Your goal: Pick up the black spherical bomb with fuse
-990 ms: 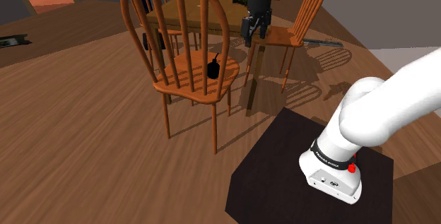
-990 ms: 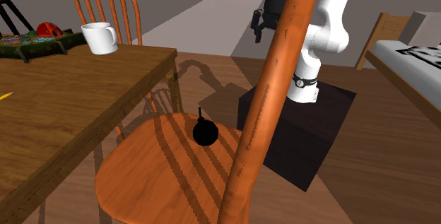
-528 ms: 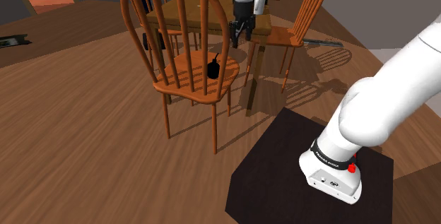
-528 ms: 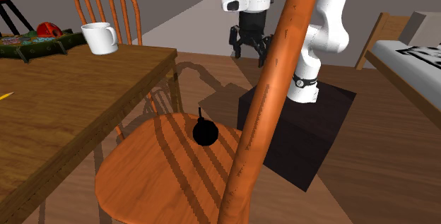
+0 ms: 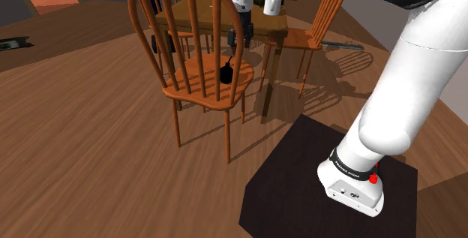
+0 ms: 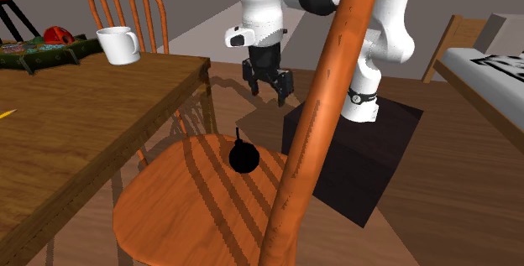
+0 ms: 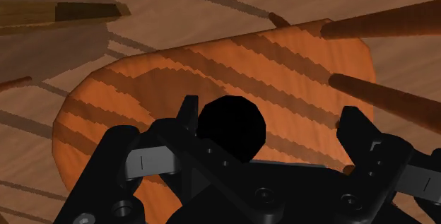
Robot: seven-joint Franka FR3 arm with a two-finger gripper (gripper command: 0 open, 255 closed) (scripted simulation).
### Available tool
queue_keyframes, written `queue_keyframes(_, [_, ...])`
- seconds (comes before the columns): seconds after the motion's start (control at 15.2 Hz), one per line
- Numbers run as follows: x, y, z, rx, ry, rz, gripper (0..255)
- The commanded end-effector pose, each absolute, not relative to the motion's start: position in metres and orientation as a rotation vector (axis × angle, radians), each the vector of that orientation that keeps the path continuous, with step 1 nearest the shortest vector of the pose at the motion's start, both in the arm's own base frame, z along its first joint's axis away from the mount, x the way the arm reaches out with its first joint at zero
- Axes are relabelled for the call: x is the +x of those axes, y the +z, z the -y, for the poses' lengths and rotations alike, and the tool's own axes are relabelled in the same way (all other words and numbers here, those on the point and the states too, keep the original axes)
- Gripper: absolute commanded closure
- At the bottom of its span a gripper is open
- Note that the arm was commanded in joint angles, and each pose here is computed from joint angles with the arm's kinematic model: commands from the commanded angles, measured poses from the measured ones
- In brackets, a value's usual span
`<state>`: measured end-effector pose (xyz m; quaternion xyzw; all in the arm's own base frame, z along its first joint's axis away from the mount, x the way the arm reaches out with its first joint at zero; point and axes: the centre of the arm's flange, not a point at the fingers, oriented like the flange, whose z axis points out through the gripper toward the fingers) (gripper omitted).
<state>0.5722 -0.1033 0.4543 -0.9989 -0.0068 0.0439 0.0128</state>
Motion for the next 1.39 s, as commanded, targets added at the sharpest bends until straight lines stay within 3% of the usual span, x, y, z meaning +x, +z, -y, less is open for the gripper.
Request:
queue_keyframes(0.0, [0.597, 0.442, 0.114, -3.100, 0.142, 0.038, 0])
queue_keyframes(0.46, [0.676, 0.393, 0.138, -3.053, 0.163, 0.089, 0])
queue_keyframes(1.12, [0.681, 0.350, 0.139, -3.051, 0.164, 0.092, 0])
queue_keyframes(1.19, [0.681, 0.350, 0.139, -3.051, 0.164, 0.092, 255])
queue_keyframes(1.32, [0.682, 0.350, 0.139, -3.051, 0.164, 0.092, 255])
